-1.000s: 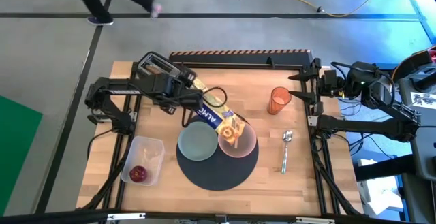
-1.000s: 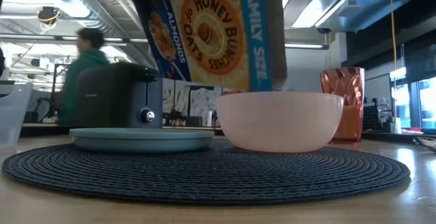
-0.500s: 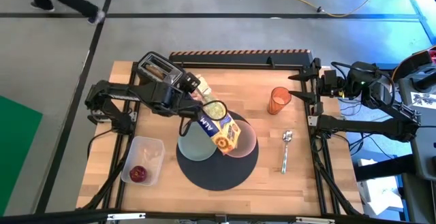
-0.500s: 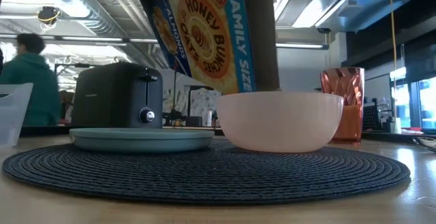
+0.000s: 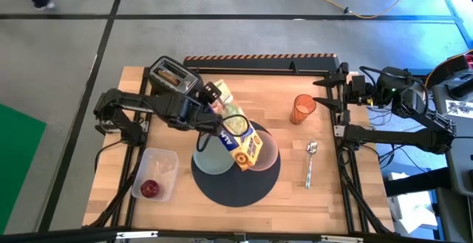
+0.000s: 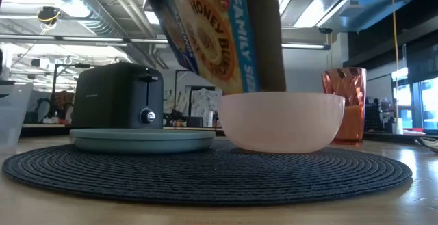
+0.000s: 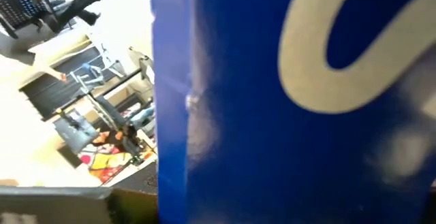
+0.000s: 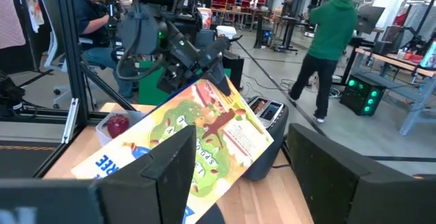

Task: Arrange a breakfast setting
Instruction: Pour the cereal into the light pink bowl

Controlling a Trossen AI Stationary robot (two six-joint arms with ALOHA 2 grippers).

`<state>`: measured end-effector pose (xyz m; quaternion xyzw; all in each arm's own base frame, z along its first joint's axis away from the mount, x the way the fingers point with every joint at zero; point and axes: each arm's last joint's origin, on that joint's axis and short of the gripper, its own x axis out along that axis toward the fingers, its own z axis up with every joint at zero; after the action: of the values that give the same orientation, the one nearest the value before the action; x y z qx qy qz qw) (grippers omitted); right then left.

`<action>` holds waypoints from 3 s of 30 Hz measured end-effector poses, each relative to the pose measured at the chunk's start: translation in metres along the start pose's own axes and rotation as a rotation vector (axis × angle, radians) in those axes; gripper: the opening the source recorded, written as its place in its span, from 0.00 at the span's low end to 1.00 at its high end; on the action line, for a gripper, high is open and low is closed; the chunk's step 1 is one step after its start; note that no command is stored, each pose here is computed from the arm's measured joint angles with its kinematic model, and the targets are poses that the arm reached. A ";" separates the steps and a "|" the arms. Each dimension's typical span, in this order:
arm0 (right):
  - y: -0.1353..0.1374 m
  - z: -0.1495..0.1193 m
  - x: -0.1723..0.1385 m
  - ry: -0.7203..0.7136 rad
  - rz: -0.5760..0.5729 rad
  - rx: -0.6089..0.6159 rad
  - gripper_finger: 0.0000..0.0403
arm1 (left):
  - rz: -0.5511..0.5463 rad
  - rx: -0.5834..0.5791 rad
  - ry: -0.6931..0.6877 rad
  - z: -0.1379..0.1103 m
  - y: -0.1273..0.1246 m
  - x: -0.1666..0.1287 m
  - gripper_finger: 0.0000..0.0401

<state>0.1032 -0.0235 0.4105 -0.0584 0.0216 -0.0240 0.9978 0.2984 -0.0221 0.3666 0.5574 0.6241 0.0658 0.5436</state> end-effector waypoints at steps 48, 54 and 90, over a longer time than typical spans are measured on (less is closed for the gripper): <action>0.000 0.000 0.000 0.001 0.002 0.004 0.55 | -0.060 -0.088 0.018 -0.004 -0.002 0.005 0.48; 0.001 0.000 0.000 0.001 0.018 0.005 0.55 | -0.107 -0.186 -0.023 -0.013 0.000 0.003 0.48; 0.000 -0.001 0.003 0.009 0.019 0.021 0.55 | -0.081 -0.147 0.006 -0.016 0.002 0.006 0.48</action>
<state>0.1056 -0.0237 0.4094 -0.0475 0.0265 -0.0150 0.9984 0.2890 -0.0086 0.3706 0.4902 0.6412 0.0912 0.5833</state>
